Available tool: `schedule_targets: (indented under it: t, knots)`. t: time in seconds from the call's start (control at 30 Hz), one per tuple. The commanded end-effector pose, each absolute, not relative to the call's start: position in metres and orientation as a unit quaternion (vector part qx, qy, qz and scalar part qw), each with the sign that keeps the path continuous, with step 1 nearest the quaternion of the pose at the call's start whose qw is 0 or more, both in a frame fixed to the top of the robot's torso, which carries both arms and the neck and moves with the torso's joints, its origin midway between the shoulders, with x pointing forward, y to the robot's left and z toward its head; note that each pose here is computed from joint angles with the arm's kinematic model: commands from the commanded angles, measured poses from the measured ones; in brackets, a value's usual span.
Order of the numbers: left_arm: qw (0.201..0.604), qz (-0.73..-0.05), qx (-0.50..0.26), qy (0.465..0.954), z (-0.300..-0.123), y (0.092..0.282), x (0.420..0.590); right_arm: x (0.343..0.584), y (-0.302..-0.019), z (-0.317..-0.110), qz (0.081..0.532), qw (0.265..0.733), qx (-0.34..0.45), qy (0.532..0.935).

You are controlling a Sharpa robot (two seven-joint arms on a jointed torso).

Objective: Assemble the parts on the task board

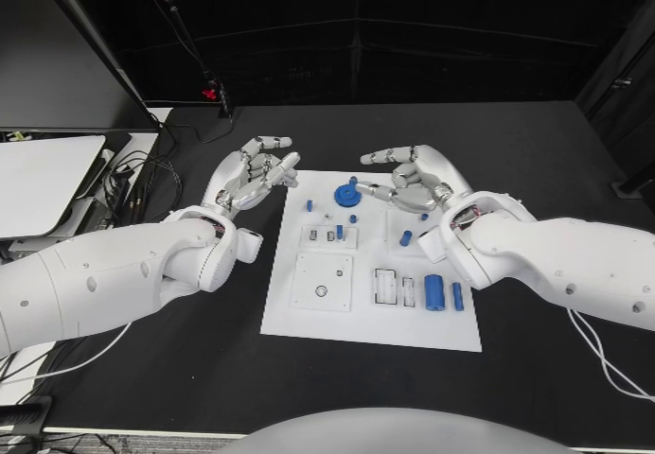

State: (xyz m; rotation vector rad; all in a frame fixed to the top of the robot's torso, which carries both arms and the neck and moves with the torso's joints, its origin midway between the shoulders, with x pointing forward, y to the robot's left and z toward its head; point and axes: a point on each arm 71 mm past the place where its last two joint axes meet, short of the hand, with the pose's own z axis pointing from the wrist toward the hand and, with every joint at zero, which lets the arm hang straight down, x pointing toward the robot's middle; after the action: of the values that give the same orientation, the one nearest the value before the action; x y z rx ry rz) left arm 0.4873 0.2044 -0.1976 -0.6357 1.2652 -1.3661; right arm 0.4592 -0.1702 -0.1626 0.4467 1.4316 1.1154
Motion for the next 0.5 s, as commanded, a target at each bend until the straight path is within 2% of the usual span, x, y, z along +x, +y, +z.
schedule_targets:
  t: [0.03,0.27,0.5]
  knots:
    - [0.580,-0.554,-0.160,0.576,-0.188,0.197,0.484,0.456,-0.187,-0.156,0.568,0.525,0.298,0.559]
    - [0.585,-0.484,-0.082,0.645,-0.171,0.196,0.489,0.450,-0.220,-0.158,0.589,0.456,0.393,0.539]
    - [0.548,-0.426,-0.038,0.719,-0.165,0.184,0.496,0.449,-0.240,-0.160,0.601,0.419,0.433,0.525]
